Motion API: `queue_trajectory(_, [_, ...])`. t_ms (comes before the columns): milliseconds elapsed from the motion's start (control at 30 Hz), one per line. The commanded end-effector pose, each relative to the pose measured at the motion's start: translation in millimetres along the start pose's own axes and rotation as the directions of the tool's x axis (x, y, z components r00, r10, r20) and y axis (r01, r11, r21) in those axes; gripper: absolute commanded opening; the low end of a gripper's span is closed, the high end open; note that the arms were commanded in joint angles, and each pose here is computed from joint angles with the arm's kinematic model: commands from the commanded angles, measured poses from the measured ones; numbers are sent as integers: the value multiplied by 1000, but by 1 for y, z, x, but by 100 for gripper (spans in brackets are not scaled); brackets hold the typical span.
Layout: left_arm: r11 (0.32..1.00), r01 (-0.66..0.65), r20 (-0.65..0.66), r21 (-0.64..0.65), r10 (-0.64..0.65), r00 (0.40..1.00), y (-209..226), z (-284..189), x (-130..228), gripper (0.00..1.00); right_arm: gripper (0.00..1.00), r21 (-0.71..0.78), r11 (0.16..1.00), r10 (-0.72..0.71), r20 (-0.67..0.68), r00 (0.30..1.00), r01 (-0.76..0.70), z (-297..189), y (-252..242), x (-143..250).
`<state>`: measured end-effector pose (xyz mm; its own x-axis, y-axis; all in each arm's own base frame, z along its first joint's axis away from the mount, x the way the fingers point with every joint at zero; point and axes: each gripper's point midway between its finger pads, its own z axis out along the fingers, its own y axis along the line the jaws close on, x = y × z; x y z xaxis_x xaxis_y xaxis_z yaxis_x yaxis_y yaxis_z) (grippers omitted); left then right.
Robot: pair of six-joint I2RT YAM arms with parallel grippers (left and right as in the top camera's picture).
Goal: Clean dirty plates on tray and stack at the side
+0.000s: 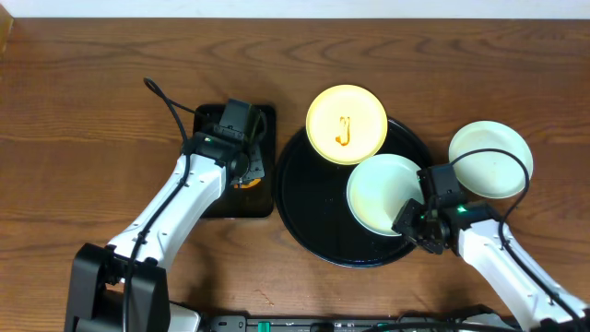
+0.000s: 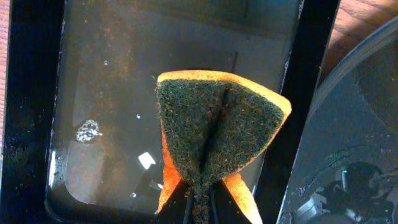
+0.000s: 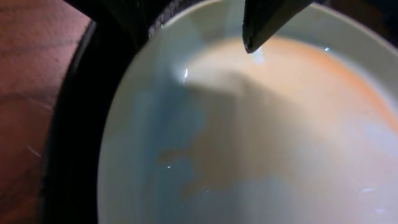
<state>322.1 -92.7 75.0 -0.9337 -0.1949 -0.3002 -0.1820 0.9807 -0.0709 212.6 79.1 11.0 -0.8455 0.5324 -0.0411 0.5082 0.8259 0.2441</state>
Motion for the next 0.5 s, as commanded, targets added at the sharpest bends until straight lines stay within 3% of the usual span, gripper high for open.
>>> queue_trajectory(0, [1000, -13, -10, -12, 13, 1000, 3, 4, 2, 8, 46, 22, 1000, 23, -17, 1000, -22, 8, -5, 1])
queue_trajectory(300, [1000, -13, -10, -12, 13, 1000, 3, 4, 2, 8, 4, 4, 1000, 18, 4, 1000, -18, 15, 1, -7])
queue_trajectory(467, [1000, -13, -10, -12, 13, 1000, 3, 4, 2, 8, 1, 9, 1000, 14, 10, 1000, -14, 15, 0, -8])
